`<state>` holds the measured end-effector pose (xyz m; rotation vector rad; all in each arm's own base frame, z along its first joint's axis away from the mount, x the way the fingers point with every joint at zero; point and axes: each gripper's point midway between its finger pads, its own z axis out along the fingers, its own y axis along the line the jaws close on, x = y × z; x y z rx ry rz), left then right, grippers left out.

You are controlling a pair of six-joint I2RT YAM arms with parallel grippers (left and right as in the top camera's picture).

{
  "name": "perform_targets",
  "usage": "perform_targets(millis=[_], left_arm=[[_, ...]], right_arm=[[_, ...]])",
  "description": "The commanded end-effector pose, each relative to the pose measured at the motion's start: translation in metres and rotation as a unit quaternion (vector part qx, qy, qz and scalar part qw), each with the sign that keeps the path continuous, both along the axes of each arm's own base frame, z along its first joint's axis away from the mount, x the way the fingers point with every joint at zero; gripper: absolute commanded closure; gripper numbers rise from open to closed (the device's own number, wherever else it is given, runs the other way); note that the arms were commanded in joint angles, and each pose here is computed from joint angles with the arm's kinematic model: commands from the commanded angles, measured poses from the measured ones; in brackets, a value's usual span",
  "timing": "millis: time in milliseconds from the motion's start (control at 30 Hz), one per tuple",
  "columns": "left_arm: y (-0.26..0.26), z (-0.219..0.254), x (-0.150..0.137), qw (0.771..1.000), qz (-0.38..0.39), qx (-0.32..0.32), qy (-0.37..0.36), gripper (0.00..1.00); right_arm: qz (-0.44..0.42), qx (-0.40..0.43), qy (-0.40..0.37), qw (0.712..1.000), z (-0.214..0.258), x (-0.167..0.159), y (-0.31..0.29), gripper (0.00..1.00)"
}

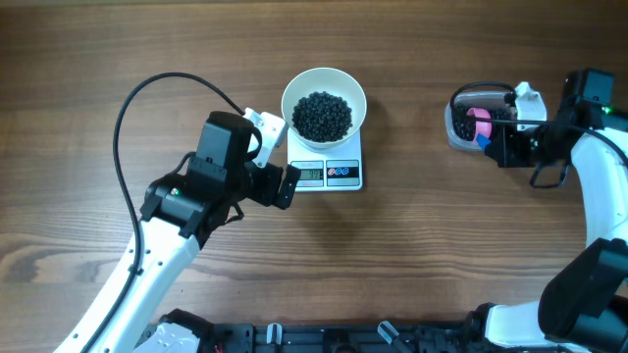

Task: Scoop item into bowl and weigh 150g on scale
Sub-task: 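Drag the scoop through the black beans to refill it, right gripper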

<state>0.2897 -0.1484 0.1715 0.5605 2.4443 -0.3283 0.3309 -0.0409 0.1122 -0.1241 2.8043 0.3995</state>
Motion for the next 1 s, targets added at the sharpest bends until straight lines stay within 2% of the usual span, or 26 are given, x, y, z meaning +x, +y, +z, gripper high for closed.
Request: perform_targets(millis=[0,100,400,967], left_arm=[[0.001,0.000,0.001,1.000,0.005,-0.001,0.000,0.00],[0.001,0.000,0.001,1.000,0.005,-0.001,0.000,0.00],[0.001,0.000,0.001,1.000,0.005,-0.001,0.000,0.00],[0.001,0.000,0.001,1.000,0.005,-0.001,0.000,0.00]], right_arm=[[0.004,0.041,-0.009,0.999,0.001,0.004,0.009,0.96],[0.001,0.075,-0.017,0.997,0.007,0.005,0.014,0.96],[-0.017,0.099,-0.030,0.994,0.012,0.007,0.007,0.96],[-0.028,0.087,-0.032,0.995,0.010,0.011,0.001,0.96]])
